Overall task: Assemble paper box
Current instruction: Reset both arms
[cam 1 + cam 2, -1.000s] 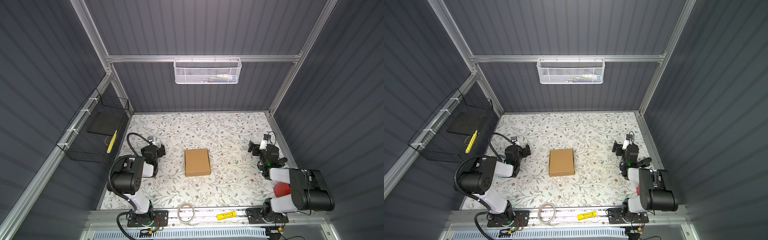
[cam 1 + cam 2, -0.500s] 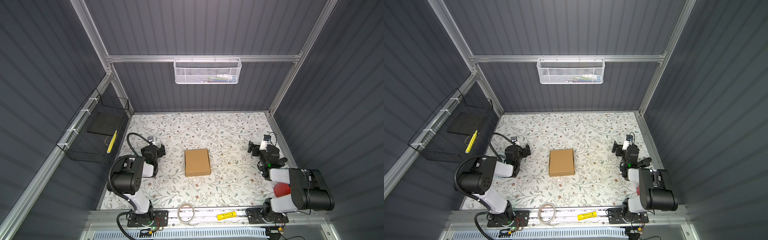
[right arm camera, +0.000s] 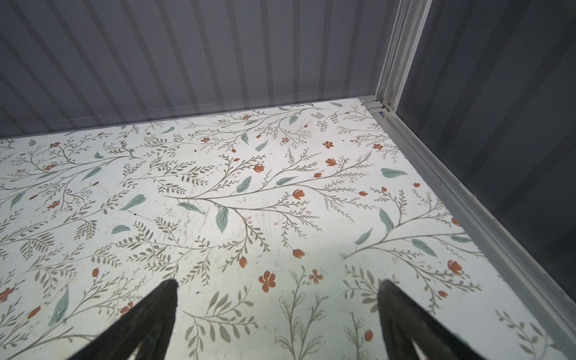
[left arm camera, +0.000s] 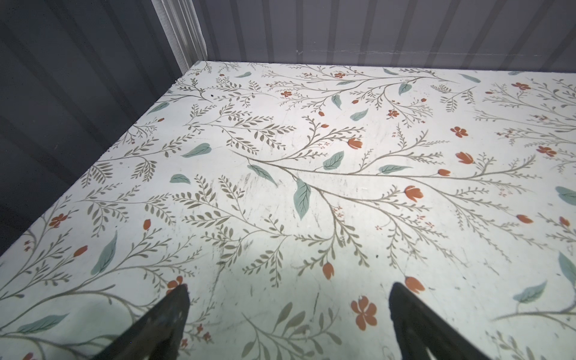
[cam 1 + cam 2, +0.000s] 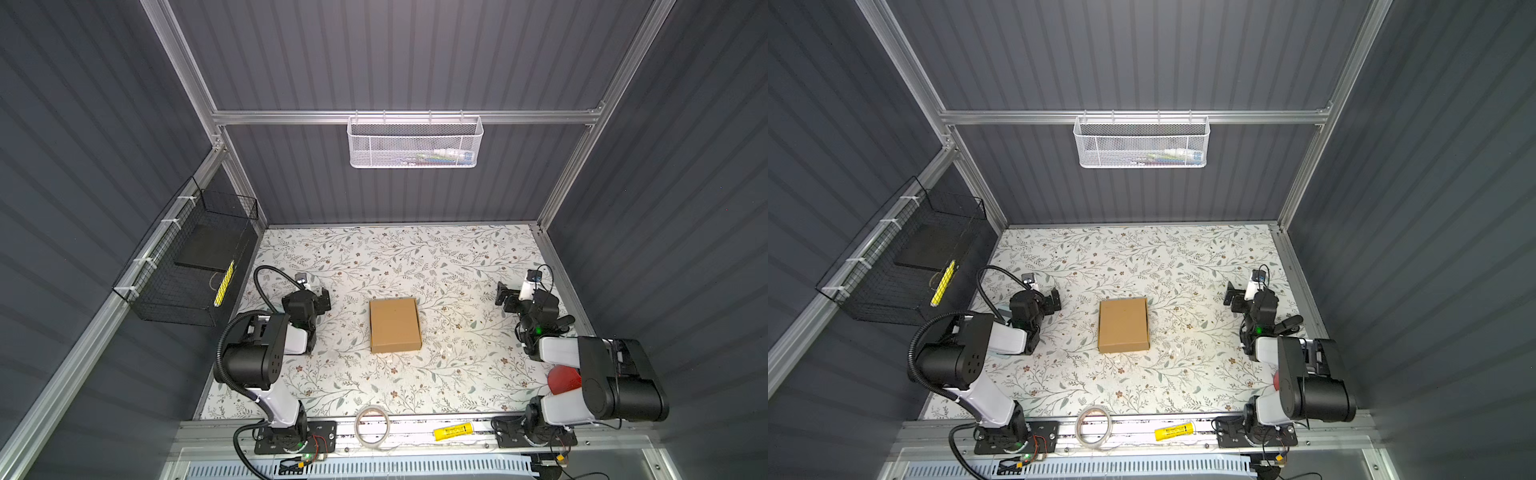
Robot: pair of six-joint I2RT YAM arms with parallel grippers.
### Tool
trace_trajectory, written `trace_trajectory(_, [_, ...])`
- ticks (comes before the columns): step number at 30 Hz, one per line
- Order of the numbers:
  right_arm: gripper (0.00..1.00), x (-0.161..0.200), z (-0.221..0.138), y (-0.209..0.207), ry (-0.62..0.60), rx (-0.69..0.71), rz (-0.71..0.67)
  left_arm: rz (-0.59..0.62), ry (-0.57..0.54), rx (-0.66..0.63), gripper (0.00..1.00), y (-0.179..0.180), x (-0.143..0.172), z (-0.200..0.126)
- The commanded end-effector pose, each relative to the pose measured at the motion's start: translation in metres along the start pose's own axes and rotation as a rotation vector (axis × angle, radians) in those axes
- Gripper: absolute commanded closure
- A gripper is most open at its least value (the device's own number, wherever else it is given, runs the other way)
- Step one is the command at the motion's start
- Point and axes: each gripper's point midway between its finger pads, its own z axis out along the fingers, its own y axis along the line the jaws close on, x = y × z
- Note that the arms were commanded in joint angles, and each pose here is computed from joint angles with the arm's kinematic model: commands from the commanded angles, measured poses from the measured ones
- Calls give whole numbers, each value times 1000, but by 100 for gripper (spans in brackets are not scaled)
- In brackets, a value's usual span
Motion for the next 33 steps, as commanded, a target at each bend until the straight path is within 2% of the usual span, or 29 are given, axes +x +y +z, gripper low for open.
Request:
trace_trajectory(1, [1, -7, 3, 1, -19, -8, 10, 12, -9, -3, 0, 1, -4, 4])
trace_trajectory(14, [1, -9, -3, 3, -47, -21, 3, 12, -7, -3, 0, 1, -3, 3])
trace_trajectory(16, [1, -10, -19, 0, -123, -3, 5, 12, -7, -3, 0, 1, -3, 3])
trace_trajectory(19, [1, -12, -50, -26, -262, 140, 85, 11, -7, -3, 0, 1, -3, 3])
trace_trajectory(23, [1, -14, -30, -32, -200, 175, 92, 13, -7, -3, 0, 1, -3, 3])
trace_trajectory(26, [1, -8, -5, -23, -48, 129, 67, 12, -7, -3, 0, 1, -3, 3])
trace_trajectory(33, [1, -10, -3, -15, -60, 106, 33, 12, -6, -3, 0, 1, -3, 3])
